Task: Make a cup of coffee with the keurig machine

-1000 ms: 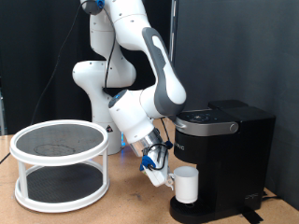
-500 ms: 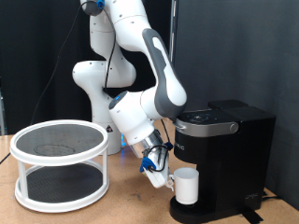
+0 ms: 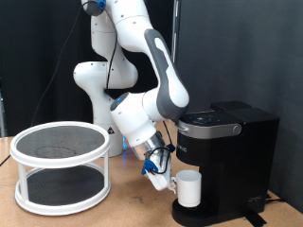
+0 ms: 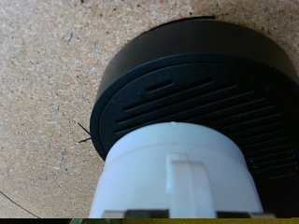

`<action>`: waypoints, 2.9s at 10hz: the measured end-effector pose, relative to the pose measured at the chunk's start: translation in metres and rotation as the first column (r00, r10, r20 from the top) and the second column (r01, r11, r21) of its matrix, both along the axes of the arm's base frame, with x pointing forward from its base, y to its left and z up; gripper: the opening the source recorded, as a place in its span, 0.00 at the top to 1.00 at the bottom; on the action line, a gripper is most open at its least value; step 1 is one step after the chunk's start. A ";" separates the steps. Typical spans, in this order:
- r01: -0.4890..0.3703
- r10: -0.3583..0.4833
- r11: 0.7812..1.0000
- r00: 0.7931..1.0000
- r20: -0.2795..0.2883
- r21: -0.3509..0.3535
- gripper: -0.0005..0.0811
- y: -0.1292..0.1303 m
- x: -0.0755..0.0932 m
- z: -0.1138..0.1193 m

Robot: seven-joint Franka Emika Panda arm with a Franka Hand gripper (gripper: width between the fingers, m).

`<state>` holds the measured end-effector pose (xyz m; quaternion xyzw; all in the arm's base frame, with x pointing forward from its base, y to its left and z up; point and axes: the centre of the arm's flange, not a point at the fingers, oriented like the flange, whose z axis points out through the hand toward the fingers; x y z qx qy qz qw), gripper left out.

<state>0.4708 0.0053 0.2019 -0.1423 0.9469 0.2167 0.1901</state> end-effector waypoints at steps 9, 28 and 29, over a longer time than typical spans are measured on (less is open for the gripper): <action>-0.009 0.009 0.999 1.000 -0.010 0.037 0.99 0.006 -0.001 -0.002; -0.306 0.310 0.918 0.950 0.027 0.252 0.09 -0.047 -0.075 0.033; -0.318 0.317 0.908 0.947 0.046 0.272 0.09 -0.048 -0.079 0.042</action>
